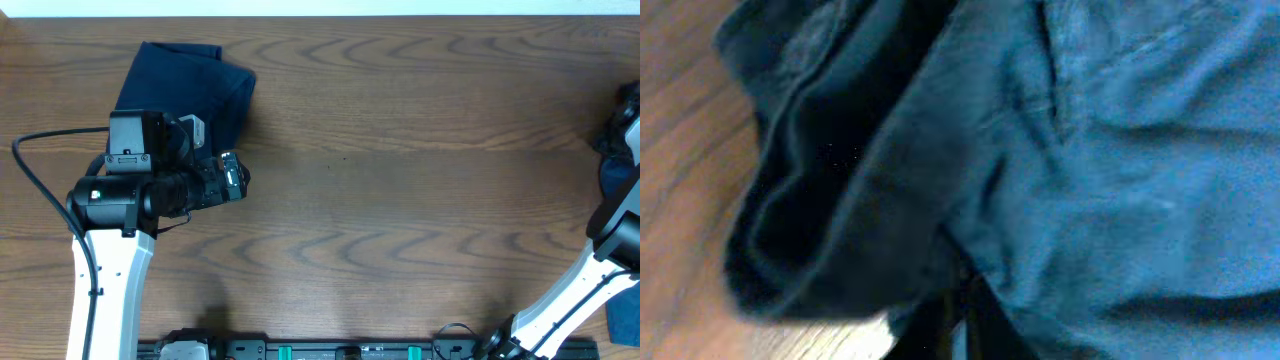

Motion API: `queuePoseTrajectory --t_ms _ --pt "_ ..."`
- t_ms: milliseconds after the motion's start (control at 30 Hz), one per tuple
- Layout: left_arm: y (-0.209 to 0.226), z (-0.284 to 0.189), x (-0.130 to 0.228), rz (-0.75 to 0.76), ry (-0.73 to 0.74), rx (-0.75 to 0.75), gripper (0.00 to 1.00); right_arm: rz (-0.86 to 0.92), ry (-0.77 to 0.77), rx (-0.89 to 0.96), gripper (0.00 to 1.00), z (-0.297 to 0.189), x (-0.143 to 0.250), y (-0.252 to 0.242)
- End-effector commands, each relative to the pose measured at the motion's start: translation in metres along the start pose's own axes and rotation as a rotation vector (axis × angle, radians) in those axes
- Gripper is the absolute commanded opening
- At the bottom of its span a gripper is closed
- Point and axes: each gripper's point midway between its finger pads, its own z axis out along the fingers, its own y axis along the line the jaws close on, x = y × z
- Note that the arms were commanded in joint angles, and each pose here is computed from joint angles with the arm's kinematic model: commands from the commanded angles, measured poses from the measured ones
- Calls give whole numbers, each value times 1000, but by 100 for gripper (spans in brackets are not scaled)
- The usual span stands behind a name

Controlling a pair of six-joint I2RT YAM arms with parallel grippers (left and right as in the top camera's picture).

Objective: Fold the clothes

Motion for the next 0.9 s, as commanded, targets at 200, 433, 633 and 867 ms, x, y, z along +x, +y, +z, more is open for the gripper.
queuePoseTrajectory --t_ms 200,433,633,867 --pt "-3 -5 -3 -3 -11 2 98 12 -205 -320 1 -126 -48 65" --pt "-2 -5 2 -9 7 -2 98 -131 -245 -558 1 -222 -18 154" --pt "1 -6 15 -26 58 -15 98 -327 -221 -610 2 -260 43 232" --pt "2 -6 20 -33 78 -19 98 -229 -335 -327 22 -247 16 195"
